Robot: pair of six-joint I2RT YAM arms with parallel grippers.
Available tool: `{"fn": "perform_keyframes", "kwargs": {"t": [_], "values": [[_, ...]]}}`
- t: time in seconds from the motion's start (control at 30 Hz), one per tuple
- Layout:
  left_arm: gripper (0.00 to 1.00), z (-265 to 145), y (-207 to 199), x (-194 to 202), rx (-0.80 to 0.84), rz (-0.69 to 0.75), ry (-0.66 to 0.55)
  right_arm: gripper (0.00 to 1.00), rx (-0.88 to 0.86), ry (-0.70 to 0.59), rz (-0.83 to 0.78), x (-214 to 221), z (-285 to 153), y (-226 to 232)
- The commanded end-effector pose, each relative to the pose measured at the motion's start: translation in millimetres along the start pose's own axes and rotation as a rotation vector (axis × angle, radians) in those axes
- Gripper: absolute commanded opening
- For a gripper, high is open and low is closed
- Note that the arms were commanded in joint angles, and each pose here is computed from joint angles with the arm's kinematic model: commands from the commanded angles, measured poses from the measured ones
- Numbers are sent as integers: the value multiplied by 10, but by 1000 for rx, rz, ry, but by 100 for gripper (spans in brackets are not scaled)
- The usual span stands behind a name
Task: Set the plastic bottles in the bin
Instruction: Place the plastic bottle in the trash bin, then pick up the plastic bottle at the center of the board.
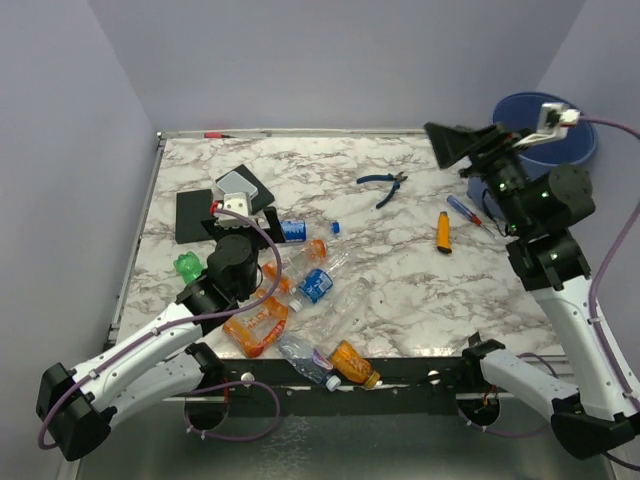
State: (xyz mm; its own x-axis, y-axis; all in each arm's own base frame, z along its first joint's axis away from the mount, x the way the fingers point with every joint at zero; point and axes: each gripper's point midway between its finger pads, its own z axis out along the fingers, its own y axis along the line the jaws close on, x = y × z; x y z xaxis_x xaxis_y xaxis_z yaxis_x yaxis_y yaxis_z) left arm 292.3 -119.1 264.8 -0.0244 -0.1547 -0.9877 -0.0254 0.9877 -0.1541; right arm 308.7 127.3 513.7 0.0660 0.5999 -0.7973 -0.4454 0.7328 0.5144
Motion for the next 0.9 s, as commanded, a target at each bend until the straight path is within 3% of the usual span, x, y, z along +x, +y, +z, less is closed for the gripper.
{"fn": "perform_keyframes", "kwargs": {"t": [0.0, 0.2, 0.5, 0.67, 0.87], "values": [[99, 23, -104, -58, 24, -39, 17, 100, -74, 348, 75, 1142, -359, -7], [99, 14, -361, 55, 101, -81, 80, 100, 90, 556, 203, 2146, -965, -591], [99, -350, -824, 688, 423, -8, 387, 100, 150, 769, 308, 3140, -1720, -1030], [98, -580, -1108, 970, 598, 101, 572, 98, 211, 839, 373, 3498, -1958, -1214], [98, -896, -1412, 1382, 681, 354, 751, 97, 261, 819, 360, 3477, -1935, -1291]]}}
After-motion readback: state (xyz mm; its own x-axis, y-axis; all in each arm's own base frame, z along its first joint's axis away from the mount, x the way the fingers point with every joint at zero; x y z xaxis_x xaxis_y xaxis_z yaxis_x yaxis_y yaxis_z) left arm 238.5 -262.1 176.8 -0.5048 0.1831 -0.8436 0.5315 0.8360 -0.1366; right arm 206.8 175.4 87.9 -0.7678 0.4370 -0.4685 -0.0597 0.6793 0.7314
